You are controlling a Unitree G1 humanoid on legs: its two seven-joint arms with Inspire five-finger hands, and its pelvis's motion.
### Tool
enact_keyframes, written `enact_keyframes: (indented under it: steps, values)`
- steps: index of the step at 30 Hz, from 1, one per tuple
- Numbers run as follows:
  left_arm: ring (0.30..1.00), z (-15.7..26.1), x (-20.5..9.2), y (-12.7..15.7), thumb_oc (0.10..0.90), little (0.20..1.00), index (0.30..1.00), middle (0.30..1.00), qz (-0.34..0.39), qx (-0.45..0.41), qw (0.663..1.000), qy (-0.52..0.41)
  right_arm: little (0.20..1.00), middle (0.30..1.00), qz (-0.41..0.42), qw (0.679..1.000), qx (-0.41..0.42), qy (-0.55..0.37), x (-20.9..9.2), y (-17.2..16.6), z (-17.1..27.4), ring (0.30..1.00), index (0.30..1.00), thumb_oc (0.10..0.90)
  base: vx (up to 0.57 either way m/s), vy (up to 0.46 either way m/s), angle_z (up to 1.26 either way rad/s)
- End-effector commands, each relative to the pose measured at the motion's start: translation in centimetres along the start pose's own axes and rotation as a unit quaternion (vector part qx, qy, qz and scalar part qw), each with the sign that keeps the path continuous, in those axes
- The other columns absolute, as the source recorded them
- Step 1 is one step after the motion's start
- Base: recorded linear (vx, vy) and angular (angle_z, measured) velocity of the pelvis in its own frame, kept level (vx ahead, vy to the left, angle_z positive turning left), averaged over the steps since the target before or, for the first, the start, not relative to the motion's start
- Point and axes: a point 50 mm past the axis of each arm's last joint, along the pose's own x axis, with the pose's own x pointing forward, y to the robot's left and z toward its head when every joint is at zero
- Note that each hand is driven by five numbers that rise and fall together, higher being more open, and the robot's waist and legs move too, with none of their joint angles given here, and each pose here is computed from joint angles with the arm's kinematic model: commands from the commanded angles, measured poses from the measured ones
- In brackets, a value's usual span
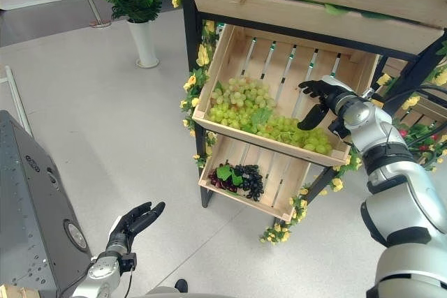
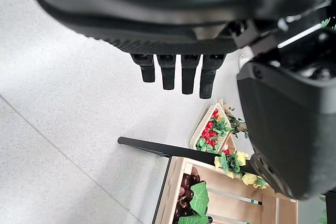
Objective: Pick up the fruits from the basket on one side to the basket on the other side
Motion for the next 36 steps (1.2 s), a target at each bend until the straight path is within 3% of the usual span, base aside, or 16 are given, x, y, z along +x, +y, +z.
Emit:
enact_keyframes:
  steps: [1, 9, 17, 22, 28, 36]
  values:
    - [0.900, 4.8, 0.7, -0.6, 0.800, 0.900, 0.900, 0.900, -0.040, 0.026, 0.993, -0.112, 0.900, 0.900, -0.170, 0.982, -0.034, -0.074, -1.8, -8.3, 5.3, 0.900, 0.900, 0.800, 0.00, 0.000, 0.00]
    - [0.900, 4.6, 0.7, -0.5, 0.800, 0.900, 0.900, 0.900, -0.032, 0.020, 0.994, -0.106, 0.900, 0.900, -0.222, 0.954, 0.032, -0.198, -2.7, -6.3, 8.9, 0.900, 0.900, 0.800, 0.00, -0.003, -0.01]
    - [0.900, 4.7, 0.9, -1.2, 0.800, 0.900, 0.900, 0.900, -0.006, -0.007, 0.995, -0.097, 0.900, 0.900, -0.172, 0.898, 0.123, -0.386, -6.5, 2.6, 12.3, 0.900, 0.900, 0.800, 0.00, -0.016, -0.05]
    - [0.900, 4.5, 1.2, -1.3, 0.800, 0.900, 0.900, 0.900, 0.020, -0.020, 0.996, -0.086, 0.900, 0.900, -0.118, 0.869, 0.145, -0.457, -9.1, 5.8, 13.7, 0.900, 0.900, 0.800, 0.01, -0.029, -0.13]
    - [0.900, 4.1, 1.3, -1.1, 0.800, 0.900, 0.900, 0.900, 0.034, -0.021, 0.997, -0.071, 0.900, 0.900, 0.001, 0.844, 0.231, -0.485, -10.7, 9.4, 13.2, 0.900, 0.900, 0.800, 0.01, -0.039, -0.11]
    - [0.900, 2.4, 0.8, -0.2, 0.800, 0.900, 0.900, 0.900, 0.061, -0.016, 0.997, -0.039, 0.900, 0.900, 0.131, 0.822, 0.360, -0.420, -11.6, 16.0, 10.0, 0.900, 0.900, 0.800, 0.01, -0.116, -0.03]
